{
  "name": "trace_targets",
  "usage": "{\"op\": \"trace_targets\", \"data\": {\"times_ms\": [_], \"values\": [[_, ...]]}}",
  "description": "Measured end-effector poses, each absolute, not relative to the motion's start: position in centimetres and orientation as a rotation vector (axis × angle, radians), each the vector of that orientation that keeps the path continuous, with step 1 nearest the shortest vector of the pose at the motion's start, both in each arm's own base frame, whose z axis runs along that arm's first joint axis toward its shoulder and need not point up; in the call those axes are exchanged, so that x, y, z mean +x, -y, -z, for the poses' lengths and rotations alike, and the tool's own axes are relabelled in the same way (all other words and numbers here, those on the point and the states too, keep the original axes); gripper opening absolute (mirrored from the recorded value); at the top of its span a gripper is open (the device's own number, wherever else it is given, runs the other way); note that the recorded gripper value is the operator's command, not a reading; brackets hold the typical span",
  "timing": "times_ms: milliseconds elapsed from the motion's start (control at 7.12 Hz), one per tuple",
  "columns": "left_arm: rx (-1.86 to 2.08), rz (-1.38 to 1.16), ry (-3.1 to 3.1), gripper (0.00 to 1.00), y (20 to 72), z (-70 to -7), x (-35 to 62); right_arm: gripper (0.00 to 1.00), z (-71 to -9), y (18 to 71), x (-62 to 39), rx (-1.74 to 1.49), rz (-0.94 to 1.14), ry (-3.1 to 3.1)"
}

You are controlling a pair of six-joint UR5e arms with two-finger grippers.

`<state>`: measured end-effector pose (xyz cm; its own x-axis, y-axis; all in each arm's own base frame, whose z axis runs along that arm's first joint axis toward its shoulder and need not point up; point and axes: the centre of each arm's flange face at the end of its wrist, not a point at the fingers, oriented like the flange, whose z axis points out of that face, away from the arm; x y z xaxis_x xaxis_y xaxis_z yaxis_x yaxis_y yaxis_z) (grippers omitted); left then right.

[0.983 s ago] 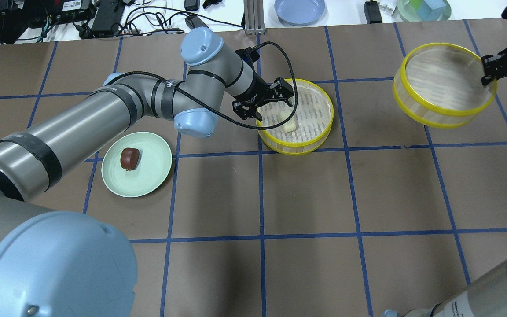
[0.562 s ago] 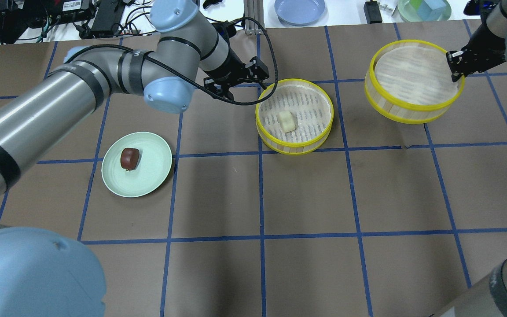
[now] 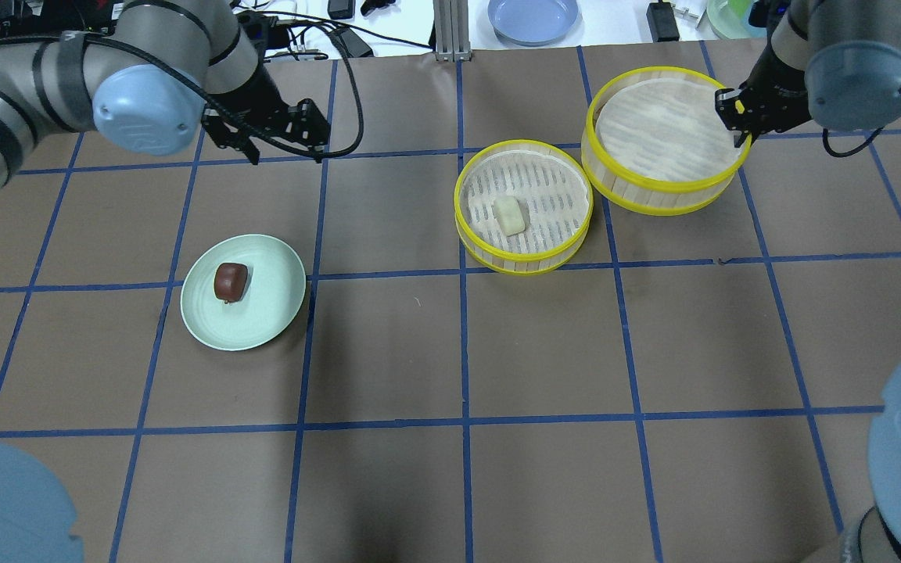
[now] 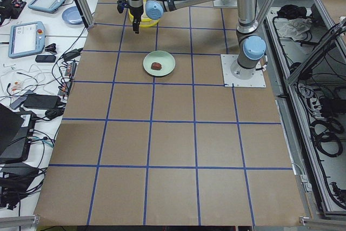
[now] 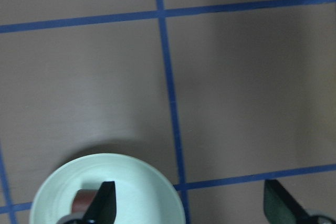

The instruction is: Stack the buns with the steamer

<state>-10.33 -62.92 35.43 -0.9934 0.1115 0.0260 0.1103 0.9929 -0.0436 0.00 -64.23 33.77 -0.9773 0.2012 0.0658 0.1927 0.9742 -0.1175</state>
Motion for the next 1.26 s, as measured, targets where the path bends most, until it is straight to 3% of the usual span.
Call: {"op": "trace_targets", "data": {"times_ms": [421, 1264], "values": [[-0.442, 0.105, 3.091, 1.0, 61.3, -30.1, -1.9, 0.0, -33.3, 63.5, 7.3, -0.489, -0.174, 3.018], [-0.443, 0.334, 3.023, 0.97, 59.4, -19.4, -1.3, 0.0, -29.9, 60.2, 16.8, -0.617, -0.102, 3.017]]}}
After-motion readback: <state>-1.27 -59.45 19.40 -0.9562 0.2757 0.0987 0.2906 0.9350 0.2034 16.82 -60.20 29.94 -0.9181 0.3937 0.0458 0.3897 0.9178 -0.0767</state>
